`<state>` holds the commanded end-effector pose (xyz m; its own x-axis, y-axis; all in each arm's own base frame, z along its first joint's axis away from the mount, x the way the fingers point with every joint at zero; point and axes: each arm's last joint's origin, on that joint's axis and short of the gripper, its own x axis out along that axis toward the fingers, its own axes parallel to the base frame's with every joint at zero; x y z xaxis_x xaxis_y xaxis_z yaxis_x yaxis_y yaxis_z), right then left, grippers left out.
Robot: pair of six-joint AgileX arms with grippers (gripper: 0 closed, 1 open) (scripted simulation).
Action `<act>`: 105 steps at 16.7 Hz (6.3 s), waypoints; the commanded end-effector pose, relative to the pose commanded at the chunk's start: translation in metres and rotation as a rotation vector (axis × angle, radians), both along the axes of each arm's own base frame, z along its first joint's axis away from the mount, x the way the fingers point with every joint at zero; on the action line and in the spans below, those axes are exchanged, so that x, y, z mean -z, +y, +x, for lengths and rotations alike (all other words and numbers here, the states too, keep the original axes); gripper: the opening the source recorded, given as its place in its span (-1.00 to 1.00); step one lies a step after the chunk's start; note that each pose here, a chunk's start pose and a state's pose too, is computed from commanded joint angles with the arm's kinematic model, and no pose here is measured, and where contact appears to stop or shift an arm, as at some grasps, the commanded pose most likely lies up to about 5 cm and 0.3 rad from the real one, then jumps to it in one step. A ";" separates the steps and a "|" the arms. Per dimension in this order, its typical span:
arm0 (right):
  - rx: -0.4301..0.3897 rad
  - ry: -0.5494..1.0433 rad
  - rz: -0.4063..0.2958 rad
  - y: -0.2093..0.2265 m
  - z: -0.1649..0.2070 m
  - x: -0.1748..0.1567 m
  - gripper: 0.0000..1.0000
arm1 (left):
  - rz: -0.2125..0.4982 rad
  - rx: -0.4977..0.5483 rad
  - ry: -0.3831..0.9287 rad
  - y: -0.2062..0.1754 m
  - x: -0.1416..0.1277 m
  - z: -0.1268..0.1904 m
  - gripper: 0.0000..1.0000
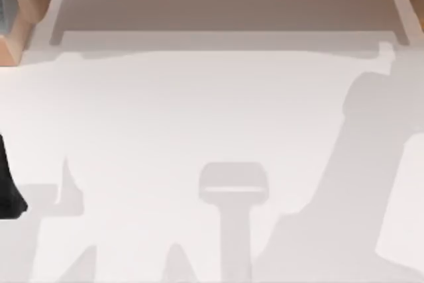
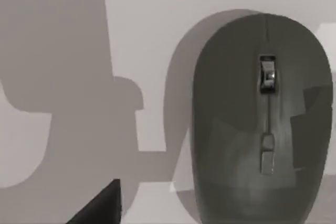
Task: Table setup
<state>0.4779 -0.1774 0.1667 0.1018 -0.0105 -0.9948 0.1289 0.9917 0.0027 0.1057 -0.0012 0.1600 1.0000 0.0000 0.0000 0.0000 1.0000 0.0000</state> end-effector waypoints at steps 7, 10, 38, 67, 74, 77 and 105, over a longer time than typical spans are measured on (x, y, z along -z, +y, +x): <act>0.003 0.002 0.001 -0.002 0.000 0.003 1.00 | 0.000 0.000 0.000 0.000 0.000 0.000 1.00; -0.001 0.003 0.002 -0.002 0.001 0.006 1.00 | 0.000 0.000 0.000 0.000 0.000 0.000 1.00; -0.003 0.000 0.001 0.000 0.004 0.031 -0.66 | 0.000 0.000 0.000 0.000 0.000 0.000 1.00; -0.055 -0.272 -0.168 0.002 -0.100 -0.137 -1.00 | 0.000 0.000 0.000 0.000 0.000 0.000 1.00; -0.022 -0.177 -0.158 -0.017 -0.170 -0.101 -1.00 | 0.000 0.000 0.000 0.000 0.000 0.000 1.00; -0.040 -0.114 -0.110 -0.018 -0.187 -0.062 -1.00 | 0.000 0.000 0.000 0.000 0.000 0.000 1.00; -0.107 -0.092 -0.056 -0.008 -0.205 -0.004 -1.00 | 0.000 0.000 0.000 0.000 0.000 0.000 1.00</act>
